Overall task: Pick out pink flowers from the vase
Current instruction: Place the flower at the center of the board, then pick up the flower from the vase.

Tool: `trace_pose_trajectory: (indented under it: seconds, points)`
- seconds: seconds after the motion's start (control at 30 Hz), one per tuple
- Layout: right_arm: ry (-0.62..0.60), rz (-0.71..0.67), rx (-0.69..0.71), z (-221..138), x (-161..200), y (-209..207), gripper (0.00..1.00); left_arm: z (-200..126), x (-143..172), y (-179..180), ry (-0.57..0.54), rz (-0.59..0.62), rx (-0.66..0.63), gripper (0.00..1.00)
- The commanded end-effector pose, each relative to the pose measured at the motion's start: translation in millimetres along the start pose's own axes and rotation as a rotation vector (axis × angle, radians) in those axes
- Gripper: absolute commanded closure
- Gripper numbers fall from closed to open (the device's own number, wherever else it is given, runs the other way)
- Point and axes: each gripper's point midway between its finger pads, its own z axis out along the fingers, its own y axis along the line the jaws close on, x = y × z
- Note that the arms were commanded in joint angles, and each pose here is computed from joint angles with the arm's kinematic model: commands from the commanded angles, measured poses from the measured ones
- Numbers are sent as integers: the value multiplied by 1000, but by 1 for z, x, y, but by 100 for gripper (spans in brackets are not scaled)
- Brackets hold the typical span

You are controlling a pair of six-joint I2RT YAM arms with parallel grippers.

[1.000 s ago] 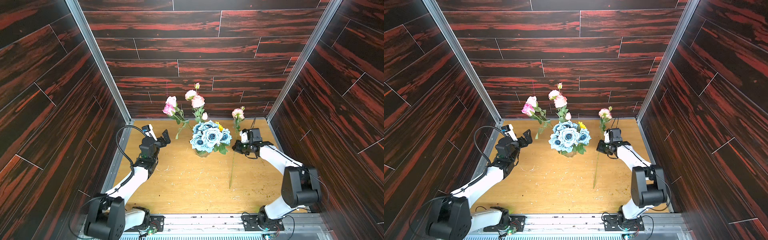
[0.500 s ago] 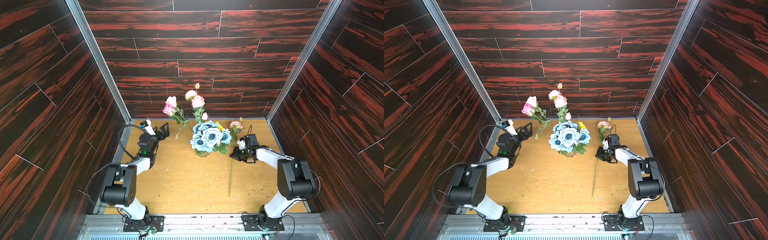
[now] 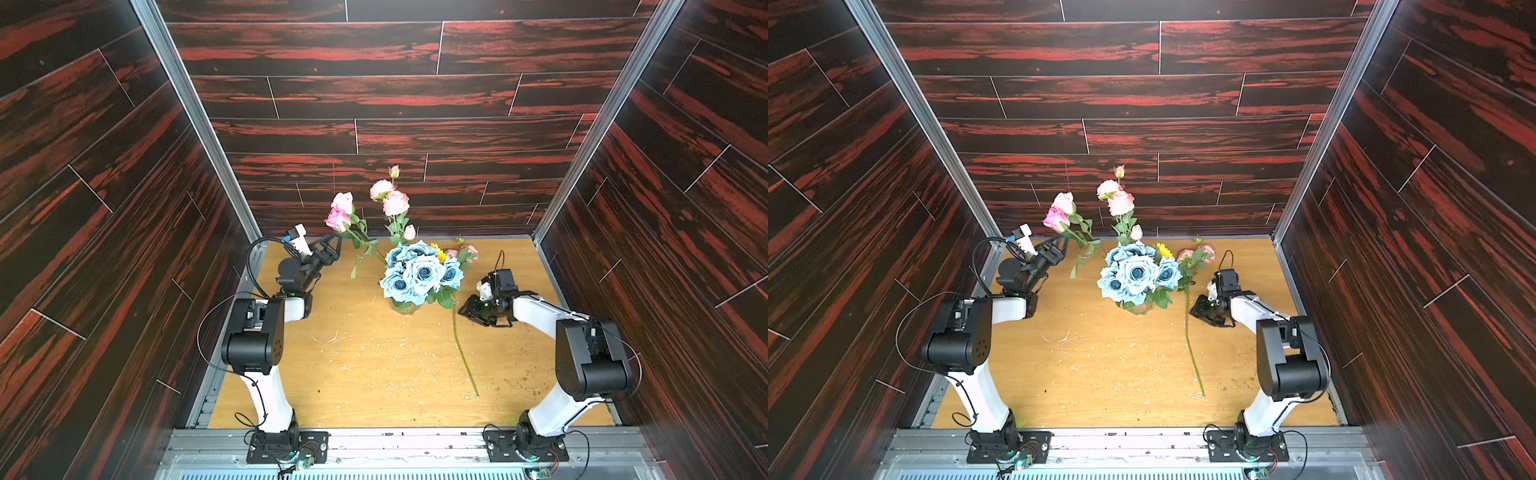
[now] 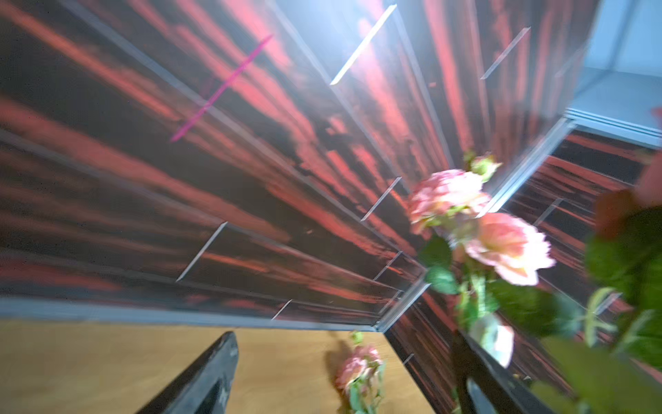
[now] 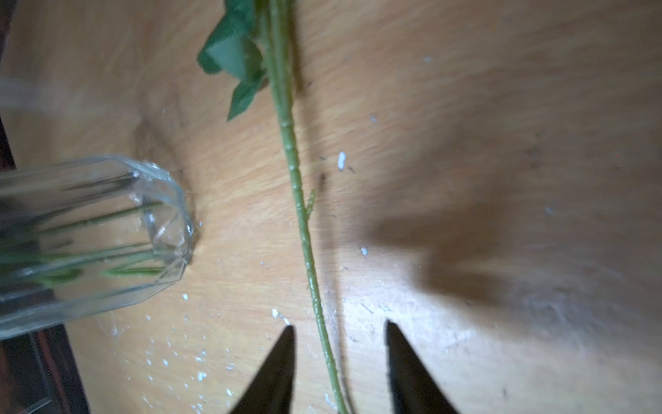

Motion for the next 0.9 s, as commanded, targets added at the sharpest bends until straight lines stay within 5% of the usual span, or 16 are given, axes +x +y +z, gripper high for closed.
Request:
trace_pose_trajectory:
  seconds: [0.0, 0.53, 0.87]
  points:
    - [-60, -21, 3, -21, -12, 8, 43, 11, 0, -25, 24, 16, 122, 7]
    - [-152, -89, -108, -67, -29, 47, 35, 23, 56, -68, 214, -52, 280, 8]
    - [-141, -92, -121, -70, -26, 51, 35, 16, 93, -50, 295, -48, 200, 9]
